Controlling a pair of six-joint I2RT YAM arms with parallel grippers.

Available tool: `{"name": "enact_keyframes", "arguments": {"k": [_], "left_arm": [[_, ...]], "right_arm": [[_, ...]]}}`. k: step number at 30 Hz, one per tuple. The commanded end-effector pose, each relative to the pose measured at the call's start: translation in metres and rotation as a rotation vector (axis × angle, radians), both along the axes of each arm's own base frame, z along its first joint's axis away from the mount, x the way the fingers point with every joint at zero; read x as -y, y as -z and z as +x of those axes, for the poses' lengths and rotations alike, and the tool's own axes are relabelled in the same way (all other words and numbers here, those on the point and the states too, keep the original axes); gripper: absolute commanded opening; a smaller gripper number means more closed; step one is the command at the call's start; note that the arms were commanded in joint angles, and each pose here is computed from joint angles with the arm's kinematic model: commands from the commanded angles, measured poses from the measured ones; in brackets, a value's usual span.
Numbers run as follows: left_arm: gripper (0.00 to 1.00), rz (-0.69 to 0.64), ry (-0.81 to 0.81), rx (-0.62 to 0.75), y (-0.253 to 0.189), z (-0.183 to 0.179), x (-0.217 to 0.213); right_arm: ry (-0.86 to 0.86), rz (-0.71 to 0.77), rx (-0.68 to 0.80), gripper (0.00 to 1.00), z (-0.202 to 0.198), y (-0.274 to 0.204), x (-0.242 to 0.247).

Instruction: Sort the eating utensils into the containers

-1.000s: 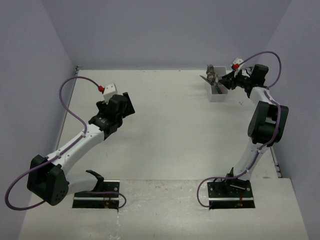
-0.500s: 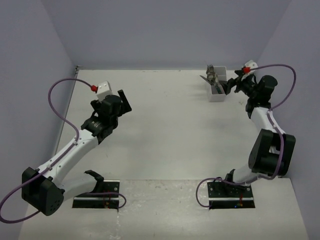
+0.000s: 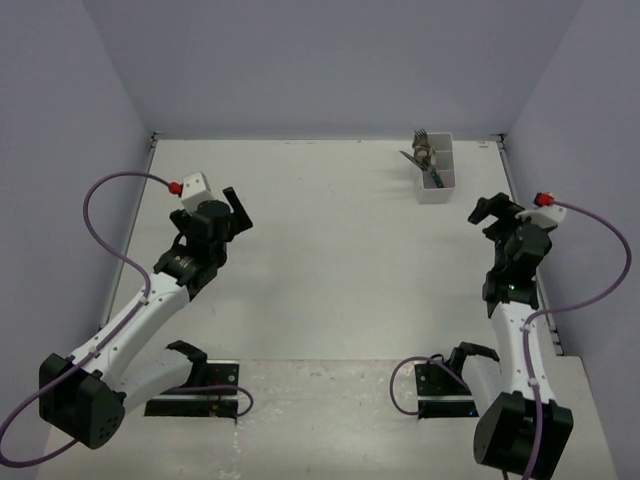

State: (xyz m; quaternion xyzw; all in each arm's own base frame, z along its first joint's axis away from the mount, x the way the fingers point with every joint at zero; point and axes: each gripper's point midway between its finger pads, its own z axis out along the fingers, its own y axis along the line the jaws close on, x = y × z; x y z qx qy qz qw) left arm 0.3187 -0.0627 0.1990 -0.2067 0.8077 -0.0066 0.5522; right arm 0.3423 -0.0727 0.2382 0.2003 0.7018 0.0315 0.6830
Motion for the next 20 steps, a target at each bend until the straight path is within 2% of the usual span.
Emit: {"name": "enact_keyframes", "arguments": {"k": [1, 5, 8, 20], "left_arm": [[1.00, -0.016, -0.007, 0.083, -0.016, 0.024, -0.009], [1.00, -0.063, 0.015, 0.031, -0.001, 0.038, -0.015], [1.00, -0.089, 0.046, 0.012, 0.008, 0.042, -0.017], [1.00, -0.056, 0.004, 0.041, -0.001, 0.035, -0.032]], "right_arm": [[0.321, 0.148, -0.059, 0.99, -0.036, 0.033, 0.039], [0.450, 0.165, -0.133, 0.99, -0.057, 0.039, 0.053], [0.455, 0.164, -0.163, 0.99, -0.059, 0.042, 0.053], [0.459, 0.131, -0.075, 0.99, -0.063, 0.019, 0.056]]}}
